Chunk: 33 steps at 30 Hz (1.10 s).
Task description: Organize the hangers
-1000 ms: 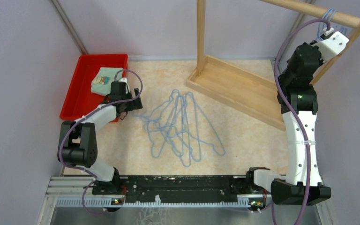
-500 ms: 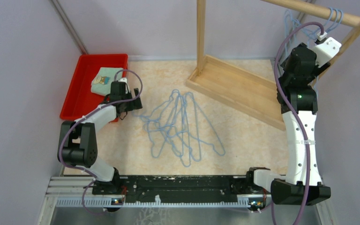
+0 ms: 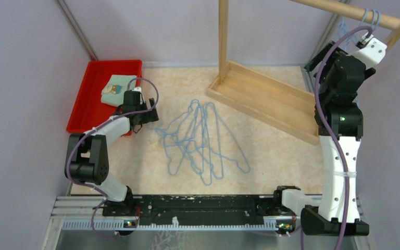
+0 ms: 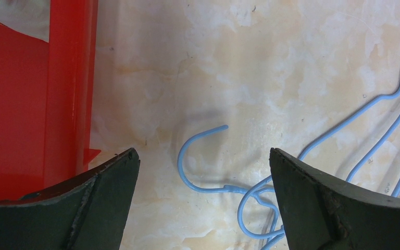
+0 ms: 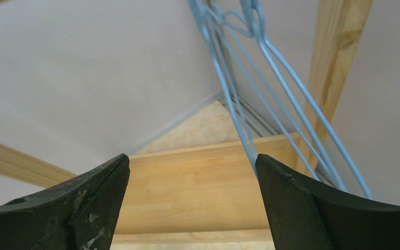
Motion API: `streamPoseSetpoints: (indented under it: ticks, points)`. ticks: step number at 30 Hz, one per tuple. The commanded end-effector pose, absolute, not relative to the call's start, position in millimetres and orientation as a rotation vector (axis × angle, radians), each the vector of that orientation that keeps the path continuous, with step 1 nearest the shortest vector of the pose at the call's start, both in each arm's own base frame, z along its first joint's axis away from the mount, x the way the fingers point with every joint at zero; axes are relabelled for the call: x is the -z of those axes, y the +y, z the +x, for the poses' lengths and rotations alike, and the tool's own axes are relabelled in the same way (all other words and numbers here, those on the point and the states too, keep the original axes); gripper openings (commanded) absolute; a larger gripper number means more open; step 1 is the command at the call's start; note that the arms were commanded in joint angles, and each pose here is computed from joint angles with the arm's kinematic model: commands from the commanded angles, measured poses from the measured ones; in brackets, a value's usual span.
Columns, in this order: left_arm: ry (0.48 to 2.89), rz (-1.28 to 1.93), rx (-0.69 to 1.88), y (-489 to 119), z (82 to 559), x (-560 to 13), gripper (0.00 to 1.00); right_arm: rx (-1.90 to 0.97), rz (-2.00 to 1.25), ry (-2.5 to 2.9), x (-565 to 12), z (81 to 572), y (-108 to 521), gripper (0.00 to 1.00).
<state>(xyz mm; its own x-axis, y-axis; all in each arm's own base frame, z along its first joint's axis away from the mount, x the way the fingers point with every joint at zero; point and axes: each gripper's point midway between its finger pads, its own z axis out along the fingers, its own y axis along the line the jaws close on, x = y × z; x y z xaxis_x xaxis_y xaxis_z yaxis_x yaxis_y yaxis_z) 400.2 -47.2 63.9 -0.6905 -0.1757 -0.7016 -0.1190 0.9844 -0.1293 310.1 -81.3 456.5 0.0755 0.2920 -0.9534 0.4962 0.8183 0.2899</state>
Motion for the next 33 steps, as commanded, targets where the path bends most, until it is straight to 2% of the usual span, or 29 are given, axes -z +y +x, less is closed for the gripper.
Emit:
streamPoseSetpoints:
  ticks: [1,8,14,18,21,24,29,33]
  points:
    - [2.316,-0.218,0.101,-46,409,-69,1.0,-0.038,0.515,1.422,-506,304,-49,0.91]
    - [2.31,-0.225,0.109,-47,409,-69,1.0,-0.236,0.273,1.542,-492,342,13,0.91]
    - [2.302,-0.222,0.105,-47,409,-70,1.0,-0.218,-0.021,1.66,-471,371,112,0.91]
    - [2.3,-0.222,0.097,-45,409,-71,1.0,-0.296,-0.157,1.716,-454,382,167,0.99]
    - [2.301,-0.221,0.099,-45,408,-70,1.0,-0.409,-0.189,1.765,-437,387,192,0.99]
    - [2.302,-0.228,0.105,-46,407,-69,1.0,-0.518,-0.253,1.824,-414,387,221,0.93]
    - [2.3,-0.245,0.121,-47,405,-66,1.0,-0.316,-0.536,2.015,-343,373,256,0.87]
    - [2.306,-0.258,0.128,-48,404,-63,1.0,-0.282,-0.751,2.153,-287,361,282,0.77]
